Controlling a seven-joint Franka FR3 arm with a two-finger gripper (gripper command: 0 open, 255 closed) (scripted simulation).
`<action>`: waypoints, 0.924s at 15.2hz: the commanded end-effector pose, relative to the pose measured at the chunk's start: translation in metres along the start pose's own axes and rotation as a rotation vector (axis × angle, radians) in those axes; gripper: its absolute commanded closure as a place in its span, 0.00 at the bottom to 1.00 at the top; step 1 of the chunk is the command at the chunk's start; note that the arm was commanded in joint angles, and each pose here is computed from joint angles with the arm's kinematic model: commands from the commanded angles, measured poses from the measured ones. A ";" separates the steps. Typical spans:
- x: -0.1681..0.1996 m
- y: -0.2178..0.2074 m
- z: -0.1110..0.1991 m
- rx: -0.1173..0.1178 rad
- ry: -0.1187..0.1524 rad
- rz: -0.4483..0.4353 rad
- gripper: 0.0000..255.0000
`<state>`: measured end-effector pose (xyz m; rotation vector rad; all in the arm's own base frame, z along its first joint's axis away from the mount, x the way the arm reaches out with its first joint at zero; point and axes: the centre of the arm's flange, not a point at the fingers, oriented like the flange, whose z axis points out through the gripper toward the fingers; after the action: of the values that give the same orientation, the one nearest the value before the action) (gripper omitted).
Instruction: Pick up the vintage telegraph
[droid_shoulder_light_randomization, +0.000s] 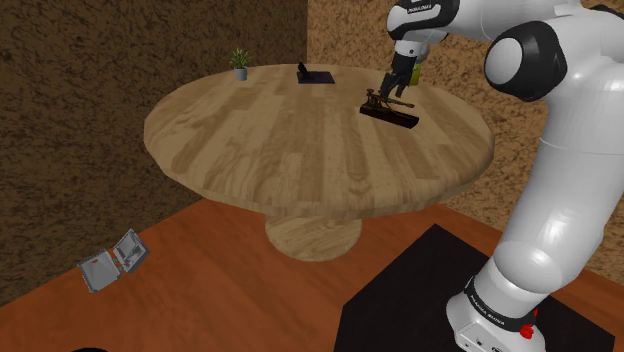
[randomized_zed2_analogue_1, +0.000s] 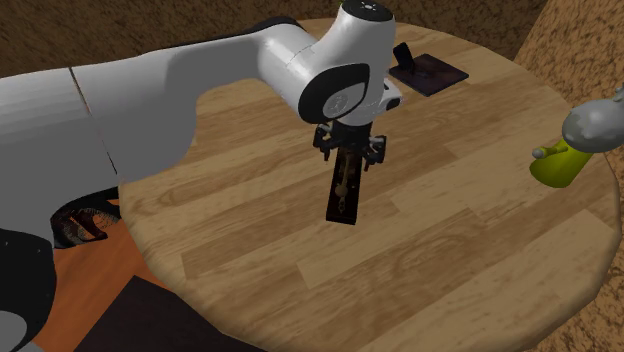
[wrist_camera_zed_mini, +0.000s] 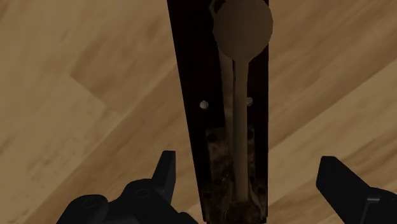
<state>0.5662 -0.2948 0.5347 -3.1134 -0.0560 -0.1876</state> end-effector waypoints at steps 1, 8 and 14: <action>-0.002 0.002 0.010 0.000 0.000 0.000 0.00; -0.002 0.002 0.018 0.000 0.000 0.000 1.00; -0.002 0.002 0.018 0.000 0.000 0.000 1.00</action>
<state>0.5662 -0.2968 0.5164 -3.1136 -0.0560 -0.1883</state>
